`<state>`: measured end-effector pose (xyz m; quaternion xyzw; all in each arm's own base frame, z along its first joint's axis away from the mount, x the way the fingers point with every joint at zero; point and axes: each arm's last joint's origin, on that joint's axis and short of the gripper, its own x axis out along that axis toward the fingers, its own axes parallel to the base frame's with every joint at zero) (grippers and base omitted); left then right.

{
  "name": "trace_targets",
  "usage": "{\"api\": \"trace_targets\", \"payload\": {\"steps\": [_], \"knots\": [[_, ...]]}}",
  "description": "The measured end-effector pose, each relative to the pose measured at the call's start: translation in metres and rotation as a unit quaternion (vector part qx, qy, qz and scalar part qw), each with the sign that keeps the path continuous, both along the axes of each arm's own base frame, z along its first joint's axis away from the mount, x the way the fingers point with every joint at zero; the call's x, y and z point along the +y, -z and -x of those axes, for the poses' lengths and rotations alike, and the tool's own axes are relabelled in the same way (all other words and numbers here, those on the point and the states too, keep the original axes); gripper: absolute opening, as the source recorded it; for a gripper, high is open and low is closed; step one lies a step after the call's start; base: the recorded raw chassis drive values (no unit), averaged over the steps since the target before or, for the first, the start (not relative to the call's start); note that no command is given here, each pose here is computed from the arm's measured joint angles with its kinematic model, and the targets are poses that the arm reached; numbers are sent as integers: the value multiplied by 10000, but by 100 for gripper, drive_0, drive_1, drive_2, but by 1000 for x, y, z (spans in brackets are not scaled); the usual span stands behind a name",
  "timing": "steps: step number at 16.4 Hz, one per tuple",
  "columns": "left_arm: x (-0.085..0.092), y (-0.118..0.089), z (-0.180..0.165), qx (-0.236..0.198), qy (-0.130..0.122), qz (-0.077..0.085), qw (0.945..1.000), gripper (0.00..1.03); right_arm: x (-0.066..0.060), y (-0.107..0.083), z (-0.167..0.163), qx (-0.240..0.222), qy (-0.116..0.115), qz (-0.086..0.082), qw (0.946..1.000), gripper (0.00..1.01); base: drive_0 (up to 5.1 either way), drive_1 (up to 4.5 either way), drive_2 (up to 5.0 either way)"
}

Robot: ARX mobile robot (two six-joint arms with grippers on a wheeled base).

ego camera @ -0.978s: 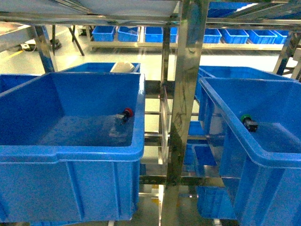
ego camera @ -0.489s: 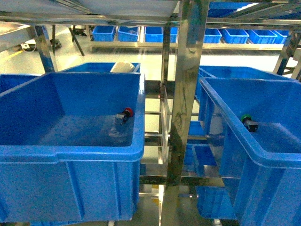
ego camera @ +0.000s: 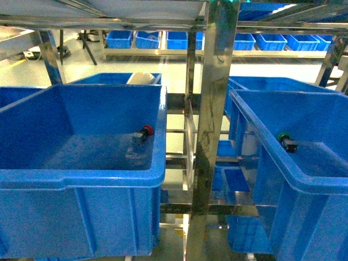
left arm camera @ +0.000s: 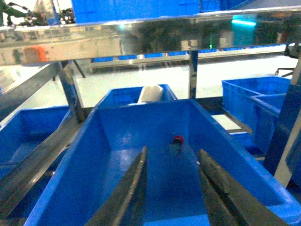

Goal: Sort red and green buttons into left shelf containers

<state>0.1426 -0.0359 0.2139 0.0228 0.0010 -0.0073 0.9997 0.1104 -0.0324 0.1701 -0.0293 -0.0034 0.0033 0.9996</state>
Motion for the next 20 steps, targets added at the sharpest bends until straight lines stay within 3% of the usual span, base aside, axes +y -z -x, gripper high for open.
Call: {"api": "trace_targets", "payload": {"steps": [2, 3, 4, 6, 9, 10, 11, 12, 14, 20], "knots": [[4, 6, 3, 23, -58, 59, 10000, 23, 3, -4, 2, -147, 8, -12, 9999, 6, 0, 0, 0], [9, 11, 5, 56, -127, 94, 9999, 13, 6, -1, 3, -81, -2, -76, 9999, 1, 0, 0, 0], [12, 14, 8, 28, -136, 137, 9998, 2, 9, 5, 8, 234, 16, -245, 9994, 2, 0, 0, 0], [18, 20, 13, 7, -71, 191, 9998, 1, 16, 0, 14, -137, 13, -175, 9998, 2, 0, 0, 0], [24, 28, 19, 16, -96, 192, 9998, 1, 21, 3, 13, -1, 6, -215, 9998, 2, 0, 0, 0], [26, 30, 20, 24, -96, 192, 9998, 1, 25, 3, 13, 31, 121, -225, 9997, 2, 0, 0, 0], [30, 32, 22, 36, -3, 194, 9998, 1, 31, 3, 13, 16, 20, -236, 9997, 2, 0, 0, 0], [36, 34, 24, 22, -113, 194, 9997, 1, 34, 3, 13, 11, -121, -236, 9996, 2, 0, 0, 0], [37, 35, 26, -15, -141, 206, 9997, 1, 32, 3, 13, 25, 33, -242, 9997, 2, 0, 0, 0], [36, 43, 32, -99, -67, 208, 9997, 1, 32, 3, 13, 13, 33, -242, 9997, 2, 0, 0, 0]]}}
